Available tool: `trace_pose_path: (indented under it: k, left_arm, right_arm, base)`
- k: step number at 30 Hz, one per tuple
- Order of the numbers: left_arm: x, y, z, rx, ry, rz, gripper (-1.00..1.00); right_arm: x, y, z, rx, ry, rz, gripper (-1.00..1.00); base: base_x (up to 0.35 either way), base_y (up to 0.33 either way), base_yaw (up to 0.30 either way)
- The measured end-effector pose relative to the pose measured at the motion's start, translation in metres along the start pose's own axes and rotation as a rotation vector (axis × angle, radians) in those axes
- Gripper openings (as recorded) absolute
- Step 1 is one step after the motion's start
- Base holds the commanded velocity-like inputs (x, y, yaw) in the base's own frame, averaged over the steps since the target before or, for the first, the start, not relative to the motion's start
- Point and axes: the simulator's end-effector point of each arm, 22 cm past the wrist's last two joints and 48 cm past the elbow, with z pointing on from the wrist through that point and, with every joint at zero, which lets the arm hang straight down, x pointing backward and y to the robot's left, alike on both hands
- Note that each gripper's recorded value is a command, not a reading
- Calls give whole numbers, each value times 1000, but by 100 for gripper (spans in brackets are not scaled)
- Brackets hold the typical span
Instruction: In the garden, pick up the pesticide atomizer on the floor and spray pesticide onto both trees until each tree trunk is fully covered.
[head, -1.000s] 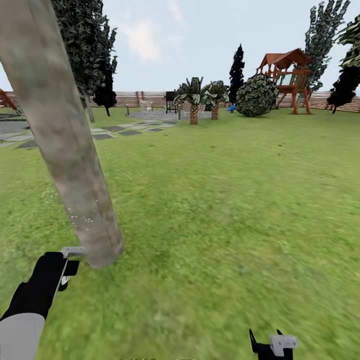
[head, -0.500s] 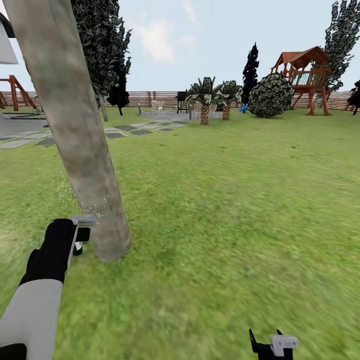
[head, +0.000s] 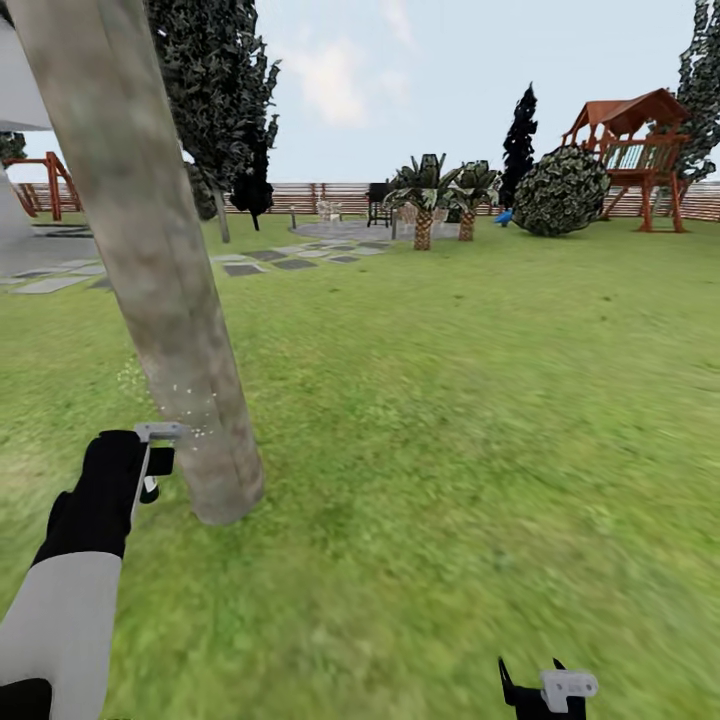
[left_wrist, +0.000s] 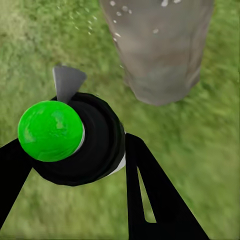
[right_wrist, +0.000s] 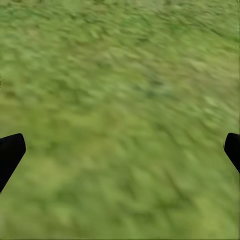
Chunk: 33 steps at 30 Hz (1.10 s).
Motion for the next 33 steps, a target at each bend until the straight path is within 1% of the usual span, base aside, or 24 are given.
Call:
trace_pose_path:
  k: [7, 13, 16, 20, 28, 33]
  left_arm:
    - [0, 1, 0, -3, -1, -1, -100]
    - [2, 7, 1, -21, 2, 2, -100]
    - [14, 9, 4, -37, 18, 11, -100]
    - [35, 8, 10, -39, 49, 24, -100]
    - [43, 4, 11, -35, 59, 29, -100]
    - [44, 3, 12, -34, 63, 30, -100]
  right_arm:
    - [0, 0, 0, 0, 0, 0, 100]
    - [0, 0, 0, 0, 0, 0, 100]
    - [0, 0, 0, -1, 0, 0, 100]
    - [0, 0, 0, -1, 0, 0, 100]
    - [0, 0, 0, 0, 0, 0, 100]
    - [0, 0, 0, 0, 0, 0, 100]
  base:
    - [166, -227, 276]
    - [154, -236, 259]
    - [153, -237, 68]
    - [88, -254, 6]
    - [4, -273, 9]
    - [30, -274, 219]
